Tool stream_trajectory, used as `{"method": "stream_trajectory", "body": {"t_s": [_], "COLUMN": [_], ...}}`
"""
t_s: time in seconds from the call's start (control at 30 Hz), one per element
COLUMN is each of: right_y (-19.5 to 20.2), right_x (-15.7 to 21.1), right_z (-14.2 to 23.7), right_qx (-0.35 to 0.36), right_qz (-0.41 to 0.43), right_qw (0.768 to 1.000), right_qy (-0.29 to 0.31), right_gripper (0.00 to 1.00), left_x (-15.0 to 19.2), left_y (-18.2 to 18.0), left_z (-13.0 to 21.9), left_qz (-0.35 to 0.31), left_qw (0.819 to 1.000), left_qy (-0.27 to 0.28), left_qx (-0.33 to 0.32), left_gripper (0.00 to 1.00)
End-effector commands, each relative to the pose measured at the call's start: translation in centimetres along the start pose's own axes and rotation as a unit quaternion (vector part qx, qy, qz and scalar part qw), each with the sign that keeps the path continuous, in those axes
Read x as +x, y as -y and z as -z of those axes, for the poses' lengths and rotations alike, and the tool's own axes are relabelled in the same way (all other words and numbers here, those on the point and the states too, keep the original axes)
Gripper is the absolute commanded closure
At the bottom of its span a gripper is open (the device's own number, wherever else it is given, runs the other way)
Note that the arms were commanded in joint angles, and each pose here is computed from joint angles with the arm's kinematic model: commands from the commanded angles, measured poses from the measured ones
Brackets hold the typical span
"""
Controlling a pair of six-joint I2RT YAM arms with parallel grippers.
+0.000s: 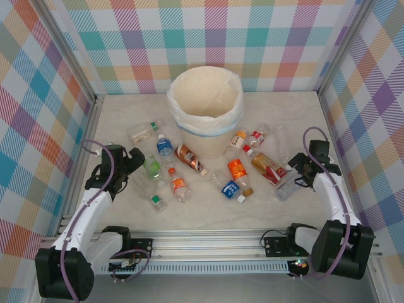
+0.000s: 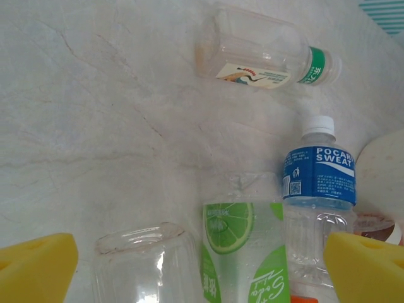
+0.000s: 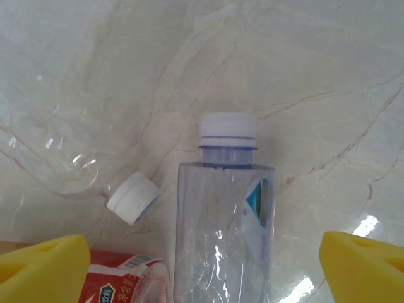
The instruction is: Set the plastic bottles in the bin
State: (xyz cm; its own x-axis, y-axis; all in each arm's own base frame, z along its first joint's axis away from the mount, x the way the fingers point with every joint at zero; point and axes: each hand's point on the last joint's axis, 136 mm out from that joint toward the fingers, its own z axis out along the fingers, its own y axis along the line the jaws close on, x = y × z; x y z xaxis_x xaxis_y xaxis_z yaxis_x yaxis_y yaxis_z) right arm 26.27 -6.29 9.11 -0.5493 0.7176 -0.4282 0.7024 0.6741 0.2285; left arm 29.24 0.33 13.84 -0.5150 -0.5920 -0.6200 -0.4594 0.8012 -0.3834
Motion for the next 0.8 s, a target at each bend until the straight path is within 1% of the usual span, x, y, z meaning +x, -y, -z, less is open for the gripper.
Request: {"method": "stream_trajectory", "body": {"t_s": [0.0, 0.13, 0.23, 0.43, 0.6, 0.77], "right_y": [0.6, 1.2, 2.0, 2.4, 3.1, 3.6], "right_x": [2.3, 3.1, 3.5, 4.0, 5.6, 5.4], "right_z": [-1.2, -2.5, -3.2, -4.3, -5.2, -4.4], "right_qx": [0.01, 0.02, 0.037, 0.04, 0.046, 0.038], "right_qz": [0.002, -0.01, -0.025, -0.055, -0.076, -0.093], "right_qw": [0.998, 0.998, 0.997, 0.994, 0.991, 0.993], "right_qy": [-0.054, -0.06, -0.058, -0.08, -0.098, -0.068], "right_gripper": [0.09, 0.13, 0.19, 0.2, 0.24, 0.34], "left_x": [-0.6, -0.5, 0.0, 0.5, 1.1, 1.5], "left_y": [-0.2, -0.4, -0.4, -1.2, -1.1, -1.2], "left_z": [0.8, 0.9, 0.7, 0.6, 0.3, -0.1], "left_qz": [-0.007, -0.006, -0.001, -0.006, -0.002, 0.002], "left_qw": [1.0, 1.0, 1.0, 0.999, 0.999, 0.999], "left_qy": [0.001, 0.0, -0.01, -0.02, -0.034, -0.043], "left_qx": [-0.012, -0.015, -0.009, -0.028, -0.022, -0.025], "left_gripper": [0.0, 0.0, 0.0, 0.0, 0.0, 0.0]}}
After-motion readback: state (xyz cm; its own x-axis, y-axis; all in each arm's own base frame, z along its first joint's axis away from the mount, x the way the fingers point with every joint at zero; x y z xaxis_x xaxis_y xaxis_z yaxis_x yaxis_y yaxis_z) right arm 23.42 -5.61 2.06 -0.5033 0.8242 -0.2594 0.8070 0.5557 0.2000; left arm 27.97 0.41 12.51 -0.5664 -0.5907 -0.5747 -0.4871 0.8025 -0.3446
